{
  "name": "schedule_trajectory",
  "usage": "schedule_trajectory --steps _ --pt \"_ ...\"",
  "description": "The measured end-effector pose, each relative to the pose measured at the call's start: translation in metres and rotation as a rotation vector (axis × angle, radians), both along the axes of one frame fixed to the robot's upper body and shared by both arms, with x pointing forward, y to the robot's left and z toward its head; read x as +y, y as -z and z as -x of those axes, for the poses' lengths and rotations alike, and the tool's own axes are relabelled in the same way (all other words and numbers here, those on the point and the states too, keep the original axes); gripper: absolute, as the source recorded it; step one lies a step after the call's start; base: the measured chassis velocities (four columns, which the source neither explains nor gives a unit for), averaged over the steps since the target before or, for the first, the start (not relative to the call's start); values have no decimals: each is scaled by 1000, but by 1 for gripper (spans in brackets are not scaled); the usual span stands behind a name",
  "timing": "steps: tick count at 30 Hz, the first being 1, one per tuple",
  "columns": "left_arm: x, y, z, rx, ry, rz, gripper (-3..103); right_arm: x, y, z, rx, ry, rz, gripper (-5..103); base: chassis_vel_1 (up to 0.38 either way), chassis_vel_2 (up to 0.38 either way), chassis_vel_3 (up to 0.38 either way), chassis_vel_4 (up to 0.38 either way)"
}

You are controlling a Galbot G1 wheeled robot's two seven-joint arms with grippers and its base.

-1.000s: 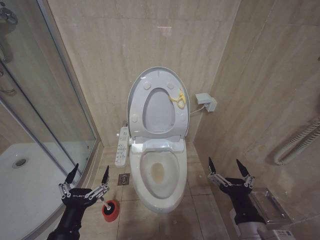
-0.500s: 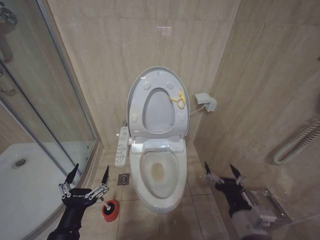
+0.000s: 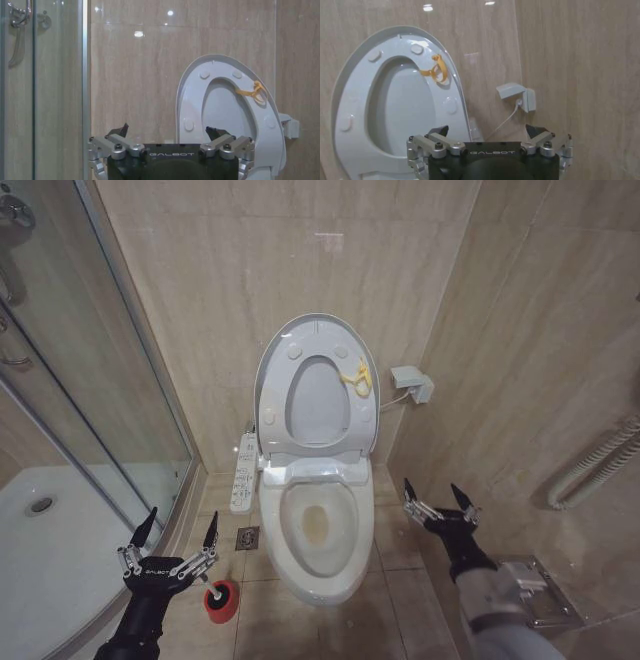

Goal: Open the toilet lid, clean the toilet bowl with a toilet brush, close the toilet lid, and flush.

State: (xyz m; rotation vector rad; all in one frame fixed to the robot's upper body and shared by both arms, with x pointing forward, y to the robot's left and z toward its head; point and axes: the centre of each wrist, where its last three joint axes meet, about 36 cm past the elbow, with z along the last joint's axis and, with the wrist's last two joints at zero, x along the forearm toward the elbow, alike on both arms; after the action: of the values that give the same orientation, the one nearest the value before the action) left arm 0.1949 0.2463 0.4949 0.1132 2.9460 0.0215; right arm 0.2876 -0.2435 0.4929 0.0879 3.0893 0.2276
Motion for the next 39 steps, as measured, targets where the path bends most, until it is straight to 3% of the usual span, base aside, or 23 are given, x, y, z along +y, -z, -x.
schedule_trajectory --steps 8,17,39 --pt "0 0 0 0 0 0 100 -18 35 -66 -66 12 24 100 0 0 0 0" --pt "0 0 0 0 0 0 100 -32 23 -144 -157 13 76 100 0 0 0 0" --pt "0 0 0 0 0 0 100 -34 7 -185 -211 31 102 100 -47 46 50 -49"
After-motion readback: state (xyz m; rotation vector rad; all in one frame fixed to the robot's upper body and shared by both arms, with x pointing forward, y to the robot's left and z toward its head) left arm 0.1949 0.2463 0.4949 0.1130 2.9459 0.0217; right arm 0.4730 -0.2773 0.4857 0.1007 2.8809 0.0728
